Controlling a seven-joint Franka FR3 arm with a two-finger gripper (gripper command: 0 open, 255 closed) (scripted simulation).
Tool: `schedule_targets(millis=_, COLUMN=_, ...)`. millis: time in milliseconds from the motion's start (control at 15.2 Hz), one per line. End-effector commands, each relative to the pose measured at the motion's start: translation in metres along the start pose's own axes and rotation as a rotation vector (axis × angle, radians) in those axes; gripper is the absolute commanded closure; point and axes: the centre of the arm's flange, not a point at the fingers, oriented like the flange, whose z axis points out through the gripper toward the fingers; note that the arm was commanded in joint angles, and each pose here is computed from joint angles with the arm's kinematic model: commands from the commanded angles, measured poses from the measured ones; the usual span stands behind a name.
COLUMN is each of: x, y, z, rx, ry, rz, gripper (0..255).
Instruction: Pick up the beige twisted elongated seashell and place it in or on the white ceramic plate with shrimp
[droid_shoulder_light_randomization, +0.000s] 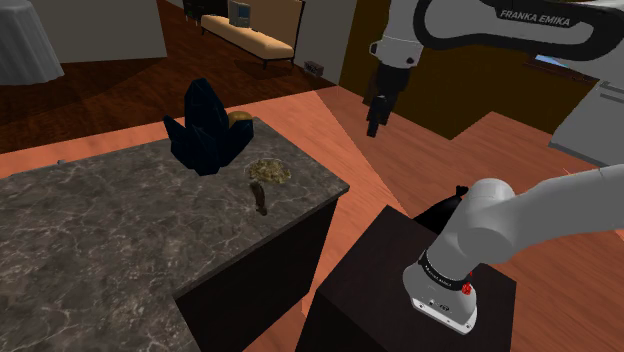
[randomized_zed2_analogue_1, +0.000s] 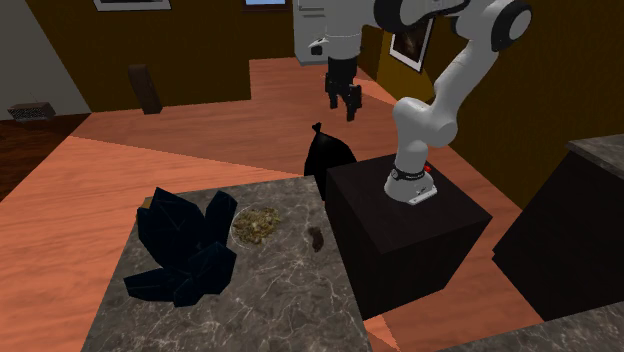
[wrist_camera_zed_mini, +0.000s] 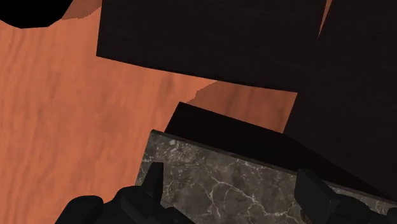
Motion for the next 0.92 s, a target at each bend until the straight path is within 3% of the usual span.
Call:
schedule_targets(millis=0, x=0.017, y=-0.014, z=0.015, rx=0.017, ry=0.002, rz=-0.008, gripper=0)
schedule_targets(millis=858, x=0.132, y=-0.106, z=0.085, rx=0.119, ry=0.007, rz=-0.065, gripper=0)
